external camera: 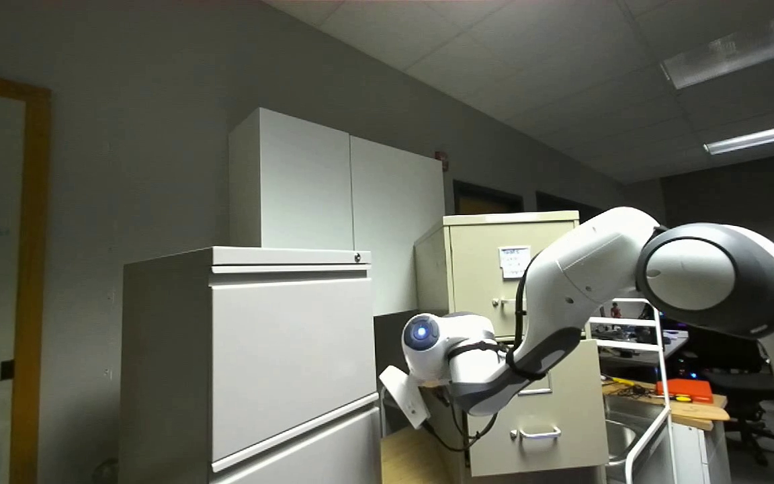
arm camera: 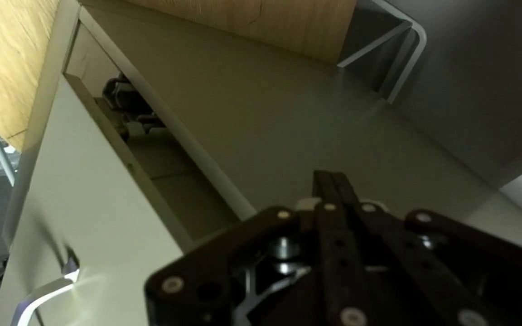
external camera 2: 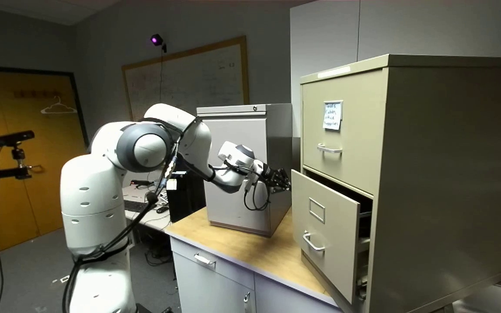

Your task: Close the bottom drawer

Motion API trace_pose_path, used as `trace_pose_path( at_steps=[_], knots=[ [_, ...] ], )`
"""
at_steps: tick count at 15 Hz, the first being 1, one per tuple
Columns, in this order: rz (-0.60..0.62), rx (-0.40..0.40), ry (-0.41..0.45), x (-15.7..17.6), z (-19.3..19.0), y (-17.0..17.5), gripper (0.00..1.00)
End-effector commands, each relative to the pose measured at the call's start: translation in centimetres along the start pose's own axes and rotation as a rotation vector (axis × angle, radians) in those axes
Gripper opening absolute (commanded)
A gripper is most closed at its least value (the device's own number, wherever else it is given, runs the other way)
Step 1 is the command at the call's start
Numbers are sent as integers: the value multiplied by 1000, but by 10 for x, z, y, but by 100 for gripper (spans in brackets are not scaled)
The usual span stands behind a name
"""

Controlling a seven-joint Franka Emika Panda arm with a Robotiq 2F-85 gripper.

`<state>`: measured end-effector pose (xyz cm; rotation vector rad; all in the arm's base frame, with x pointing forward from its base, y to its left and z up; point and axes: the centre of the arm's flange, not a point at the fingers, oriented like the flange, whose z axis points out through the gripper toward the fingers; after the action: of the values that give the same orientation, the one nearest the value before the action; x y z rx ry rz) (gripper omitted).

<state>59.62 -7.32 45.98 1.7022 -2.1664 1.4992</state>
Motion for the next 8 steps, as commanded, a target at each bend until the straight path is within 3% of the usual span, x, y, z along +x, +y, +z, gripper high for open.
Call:
trace_pose_path(
  at_steps=[1, 8],
  knots=[
    [-7, -13, -46, -31, 26, 16, 0],
    [-16, -36, -114, -27, 0, 43, 0]
  ],
)
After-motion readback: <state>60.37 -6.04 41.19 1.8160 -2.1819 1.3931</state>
